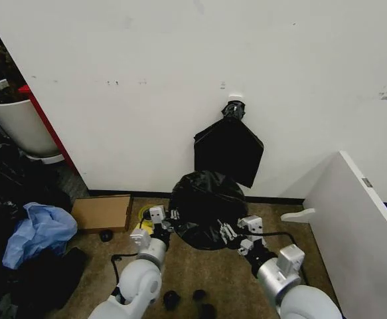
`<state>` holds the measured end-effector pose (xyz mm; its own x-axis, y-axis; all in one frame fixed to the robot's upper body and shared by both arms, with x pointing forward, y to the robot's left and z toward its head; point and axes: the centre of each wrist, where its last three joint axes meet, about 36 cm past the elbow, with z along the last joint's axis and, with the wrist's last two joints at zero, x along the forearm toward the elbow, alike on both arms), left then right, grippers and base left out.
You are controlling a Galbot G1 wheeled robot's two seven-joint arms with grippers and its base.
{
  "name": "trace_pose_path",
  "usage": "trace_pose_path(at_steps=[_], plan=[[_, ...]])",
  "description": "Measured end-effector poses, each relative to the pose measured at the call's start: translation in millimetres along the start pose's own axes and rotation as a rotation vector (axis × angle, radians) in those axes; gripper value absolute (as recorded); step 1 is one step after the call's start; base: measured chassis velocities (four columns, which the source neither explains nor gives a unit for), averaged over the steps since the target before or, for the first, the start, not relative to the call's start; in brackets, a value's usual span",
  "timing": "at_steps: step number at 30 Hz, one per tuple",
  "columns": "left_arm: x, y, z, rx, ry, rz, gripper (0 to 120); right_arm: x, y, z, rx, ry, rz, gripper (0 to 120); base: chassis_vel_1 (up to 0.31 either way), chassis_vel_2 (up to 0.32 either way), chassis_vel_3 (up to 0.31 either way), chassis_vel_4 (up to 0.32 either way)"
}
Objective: Place the garbage bag over the trash bin.
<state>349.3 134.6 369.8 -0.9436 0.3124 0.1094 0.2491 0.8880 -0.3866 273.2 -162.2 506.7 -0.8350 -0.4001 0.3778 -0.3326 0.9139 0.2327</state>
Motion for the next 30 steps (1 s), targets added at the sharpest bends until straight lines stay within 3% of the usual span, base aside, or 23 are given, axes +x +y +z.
trace_pose_path(at_steps=[4,12,19,30], plan=[[3.2,-5.2,6.5,-0.037,-0.017,0.029,0,-9.8,8.7,-8.5,0.022,0.036,0.070,0,0.000,0.000,0.000,0.000],[14.1,-15.0,21.8,-0.097,-0.021,0.078,0,-45.1,4.5,-0.2,0.079,0.065,0.253,0,0.000,0.000,0.000,0.000],[21.5,-29.5,40.8,-0.129,-0.018,0.098,0,-98.4,-13.4,24.6,0.109,0.069,0.515,0,0.000,0.000,0.000,0.000],[23.5,-30.0,46.0,-0.126,-0.009,0.087,0,-109.0,-6.9,30.2,0.114,0.081,0.505,0,0.000,0.000,0.000,0.000]])
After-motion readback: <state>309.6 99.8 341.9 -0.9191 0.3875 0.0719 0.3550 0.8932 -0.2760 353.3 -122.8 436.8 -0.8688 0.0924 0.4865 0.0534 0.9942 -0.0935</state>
